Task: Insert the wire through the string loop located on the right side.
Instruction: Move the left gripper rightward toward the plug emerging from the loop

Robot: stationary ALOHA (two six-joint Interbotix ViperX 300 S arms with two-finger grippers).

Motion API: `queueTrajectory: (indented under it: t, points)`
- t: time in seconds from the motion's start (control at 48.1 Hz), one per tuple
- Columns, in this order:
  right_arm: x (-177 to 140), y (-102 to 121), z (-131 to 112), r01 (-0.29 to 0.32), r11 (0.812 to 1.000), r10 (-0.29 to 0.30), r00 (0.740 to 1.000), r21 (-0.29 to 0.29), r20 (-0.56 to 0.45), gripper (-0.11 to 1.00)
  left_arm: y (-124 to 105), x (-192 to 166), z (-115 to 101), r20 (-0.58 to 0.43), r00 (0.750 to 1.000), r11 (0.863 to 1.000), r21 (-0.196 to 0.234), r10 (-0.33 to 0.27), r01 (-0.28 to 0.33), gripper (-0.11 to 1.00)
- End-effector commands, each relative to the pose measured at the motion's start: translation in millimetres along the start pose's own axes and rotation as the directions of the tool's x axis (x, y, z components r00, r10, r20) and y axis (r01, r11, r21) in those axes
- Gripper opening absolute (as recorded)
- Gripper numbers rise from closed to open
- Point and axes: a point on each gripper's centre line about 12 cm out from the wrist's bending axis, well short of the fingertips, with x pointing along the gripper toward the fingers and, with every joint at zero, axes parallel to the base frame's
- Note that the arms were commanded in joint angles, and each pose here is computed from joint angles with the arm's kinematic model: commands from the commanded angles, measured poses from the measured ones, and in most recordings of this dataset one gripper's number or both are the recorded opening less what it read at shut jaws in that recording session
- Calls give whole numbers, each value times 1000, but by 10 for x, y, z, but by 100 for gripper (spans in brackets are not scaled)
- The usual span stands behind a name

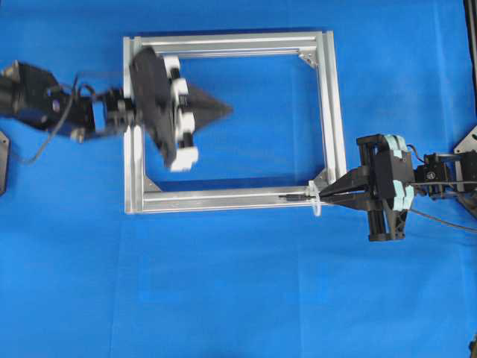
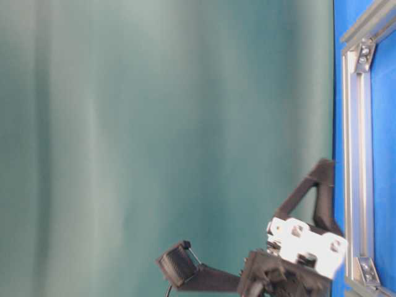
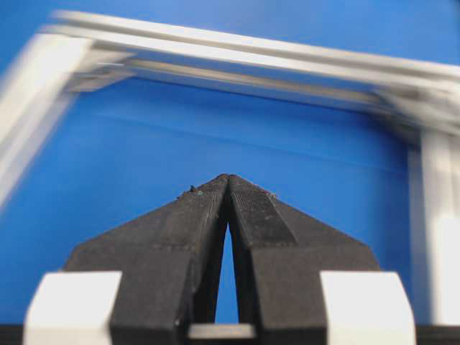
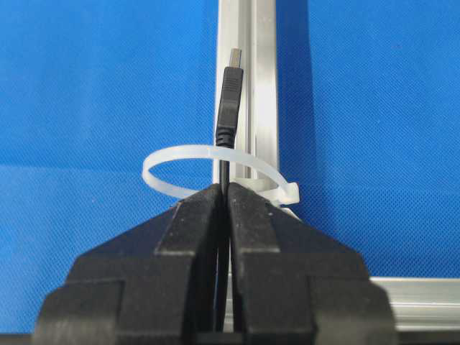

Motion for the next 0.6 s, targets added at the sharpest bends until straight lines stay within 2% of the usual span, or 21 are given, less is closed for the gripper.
queueTrajectory:
  t: [0.0, 0.125, 0.229, 0.353, 0.582]
  points:
    - [13, 16, 82, -5, 1000, 5, 1000, 0, 30, -4, -288, -49, 112, 30, 997, 997, 18, -76, 75, 0]
    - [11, 13, 77, -4, 1000, 4, 1000, 1, 29, -4, -707, -120, 58, 6, 983, 982, 46, -183, 182, 0]
    - [13, 16, 82, -5, 1000, 5, 1000, 0, 30, -4, -916, -172, 44, 3, 972, 970, 58, -236, 235, 0]
    - [13, 15, 82, -4, 1000, 4, 1000, 2, 30, -4, -963, -179, 47, 3, 969, 967, 61, -248, 247, 0]
    - [15, 16, 88, -4, 1000, 4, 999, 2, 32, -4, -913, -62, 149, 22, 974, 973, 55, -227, 226, 0]
